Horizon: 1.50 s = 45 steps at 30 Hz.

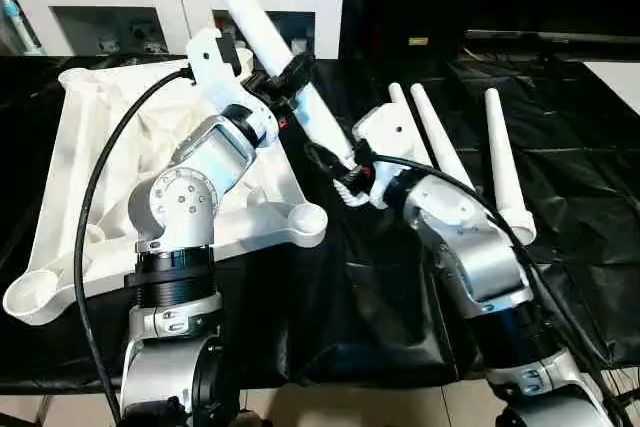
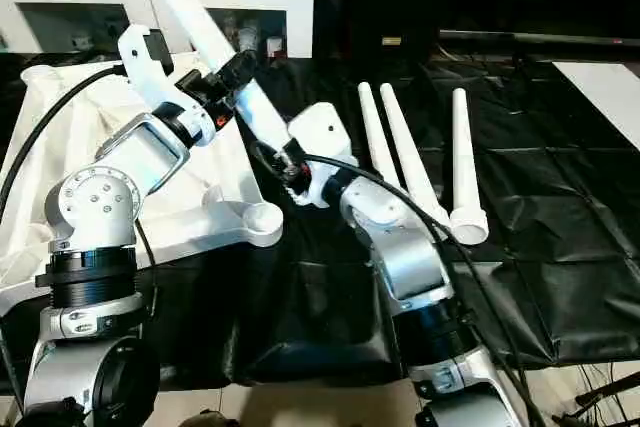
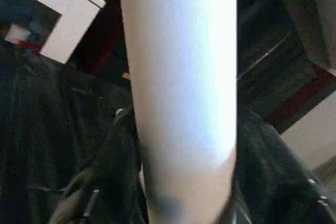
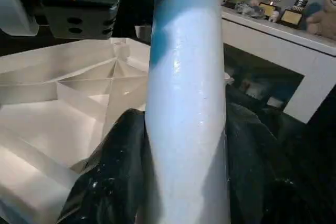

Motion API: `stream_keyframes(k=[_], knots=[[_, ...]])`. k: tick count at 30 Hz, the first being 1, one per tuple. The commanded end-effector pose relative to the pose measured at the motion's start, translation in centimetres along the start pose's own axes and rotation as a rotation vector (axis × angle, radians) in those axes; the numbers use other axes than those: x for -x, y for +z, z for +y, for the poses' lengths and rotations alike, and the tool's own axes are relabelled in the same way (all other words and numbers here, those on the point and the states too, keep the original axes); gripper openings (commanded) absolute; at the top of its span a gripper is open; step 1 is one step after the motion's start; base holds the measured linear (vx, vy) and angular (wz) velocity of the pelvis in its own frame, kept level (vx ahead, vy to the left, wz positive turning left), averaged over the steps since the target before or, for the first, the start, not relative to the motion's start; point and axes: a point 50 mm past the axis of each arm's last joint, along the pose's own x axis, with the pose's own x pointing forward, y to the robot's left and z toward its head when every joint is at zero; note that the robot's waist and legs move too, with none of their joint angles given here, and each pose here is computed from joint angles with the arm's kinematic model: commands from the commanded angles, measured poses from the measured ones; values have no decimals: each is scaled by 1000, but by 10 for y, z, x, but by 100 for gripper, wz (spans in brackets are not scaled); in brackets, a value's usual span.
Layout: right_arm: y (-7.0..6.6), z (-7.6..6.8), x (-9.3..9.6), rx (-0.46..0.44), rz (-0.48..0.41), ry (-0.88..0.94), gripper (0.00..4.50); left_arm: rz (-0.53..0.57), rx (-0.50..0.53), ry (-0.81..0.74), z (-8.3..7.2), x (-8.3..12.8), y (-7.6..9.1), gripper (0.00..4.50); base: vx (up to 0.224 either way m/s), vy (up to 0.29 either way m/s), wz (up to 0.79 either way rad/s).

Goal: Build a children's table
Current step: Pick table leg

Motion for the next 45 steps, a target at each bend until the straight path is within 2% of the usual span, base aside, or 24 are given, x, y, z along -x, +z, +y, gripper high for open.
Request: stream_keyframes(k=[1,2,3,5,9,15,16,17,18,20,23,25,26,28,33,37,40,41,45], knots=[[5,-2,-3,23,-19,-4,186,2,4,-41,-7,1,1,236,0,0,0],[5,-2,-3,24,-20,-5,186,1,18,-51,-8,2,1,224,0,0,0],[5,-2,-3,24,-20,-5,221,1,18,-51,-8,2,1,211,0,0,0],[5,-2,-4,-7,-35,9,256,-4,12,-59,-8,3,3,202,0,0,0],[5,-3,-4,-32,-37,10,290,-1,-1,-85,-10,5,4,185,0,0,0],[5,-7,-3,-81,-37,18,338,18,-43,-145,-12,8,7,184,0,0,0],[12,-10,2,-193,-58,78,347,39,-96,-197,-13,11,11,184,0,0,0],[12,-10,2,-193,-58,78,347,39,-96,-197,-13,11,11,184,0,0,0],[18,-16,7,-284,-63,152,347,74,-151,-259,-14,14,13,184,0,0,0],[22,-21,12,-333,-55,209,347,111,-201,-317,-15,16,14,183,0,0,0],[24,-27,21,-345,-3,339,347,176,-282,-418,-18,20,15,183,0,0,0],[24,-27,24,-344,24,383,347,190,-294,-441,-19,21,17,183,0,0,0],[25,-27,29,-378,62,461,347,217,-317,-502,-23,24,19,183,0,0,0],[26,-27,31,-413,67,496,347,240,-333,-562,-26,26,19,183,0,0,0],[19,-22,34,-441,155,576,347,239,-311,-704,-38,31,22,183,0,0,0],[18,-14,34,-471,173,647,347,230,-288,-819,-48,36,23,183,0,0,0],[19,-11,33,-477,179,673,347,235,-285,-860,-50,38,22,182,0,0,0],[19,-10,33,-479,183,677,320,237,-288,-872,-50,38,22,182,0,0,0],[19,-10,32,-485,190,683,307,253,-295,-892,-48,40,23,182,0,0,0]])
